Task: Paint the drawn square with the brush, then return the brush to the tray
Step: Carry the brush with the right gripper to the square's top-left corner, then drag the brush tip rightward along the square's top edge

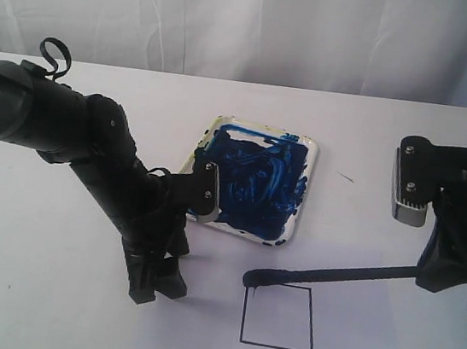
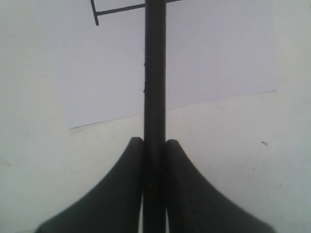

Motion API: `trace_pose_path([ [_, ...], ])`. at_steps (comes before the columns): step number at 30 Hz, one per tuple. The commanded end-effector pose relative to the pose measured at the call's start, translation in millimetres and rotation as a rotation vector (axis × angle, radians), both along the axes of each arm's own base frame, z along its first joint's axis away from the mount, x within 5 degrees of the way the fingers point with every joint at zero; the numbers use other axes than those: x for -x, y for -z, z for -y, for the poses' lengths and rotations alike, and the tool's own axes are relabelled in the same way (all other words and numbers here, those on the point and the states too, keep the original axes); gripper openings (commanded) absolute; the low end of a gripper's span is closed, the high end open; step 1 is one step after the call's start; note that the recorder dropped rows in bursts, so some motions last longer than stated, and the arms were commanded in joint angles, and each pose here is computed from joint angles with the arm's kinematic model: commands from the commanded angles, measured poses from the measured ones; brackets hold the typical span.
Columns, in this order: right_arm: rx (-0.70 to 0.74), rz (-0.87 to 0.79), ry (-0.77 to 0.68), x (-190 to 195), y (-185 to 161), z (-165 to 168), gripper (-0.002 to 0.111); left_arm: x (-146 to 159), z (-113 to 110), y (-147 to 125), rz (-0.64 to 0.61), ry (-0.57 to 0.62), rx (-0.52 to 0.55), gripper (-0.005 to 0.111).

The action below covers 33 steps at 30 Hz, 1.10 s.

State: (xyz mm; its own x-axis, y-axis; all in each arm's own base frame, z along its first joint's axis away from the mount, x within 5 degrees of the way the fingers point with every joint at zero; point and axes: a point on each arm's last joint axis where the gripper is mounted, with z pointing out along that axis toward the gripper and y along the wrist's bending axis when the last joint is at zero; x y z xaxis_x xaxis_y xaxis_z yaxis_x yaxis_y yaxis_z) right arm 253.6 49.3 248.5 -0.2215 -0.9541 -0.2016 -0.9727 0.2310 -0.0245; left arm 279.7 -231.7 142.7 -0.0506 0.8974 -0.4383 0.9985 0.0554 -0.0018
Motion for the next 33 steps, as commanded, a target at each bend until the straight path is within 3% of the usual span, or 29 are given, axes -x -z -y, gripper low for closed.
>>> trace_pose_path([
  [1,0.007,0.003,-0.012,2,5,0,0.000,7,-1,17,-0.075,0.025,-0.042,0.066],
  [33,0.079,-0.018,-0.010,4,15,7,0.000,8,-1,17,-0.077,0.026,-0.043,0.066],
])
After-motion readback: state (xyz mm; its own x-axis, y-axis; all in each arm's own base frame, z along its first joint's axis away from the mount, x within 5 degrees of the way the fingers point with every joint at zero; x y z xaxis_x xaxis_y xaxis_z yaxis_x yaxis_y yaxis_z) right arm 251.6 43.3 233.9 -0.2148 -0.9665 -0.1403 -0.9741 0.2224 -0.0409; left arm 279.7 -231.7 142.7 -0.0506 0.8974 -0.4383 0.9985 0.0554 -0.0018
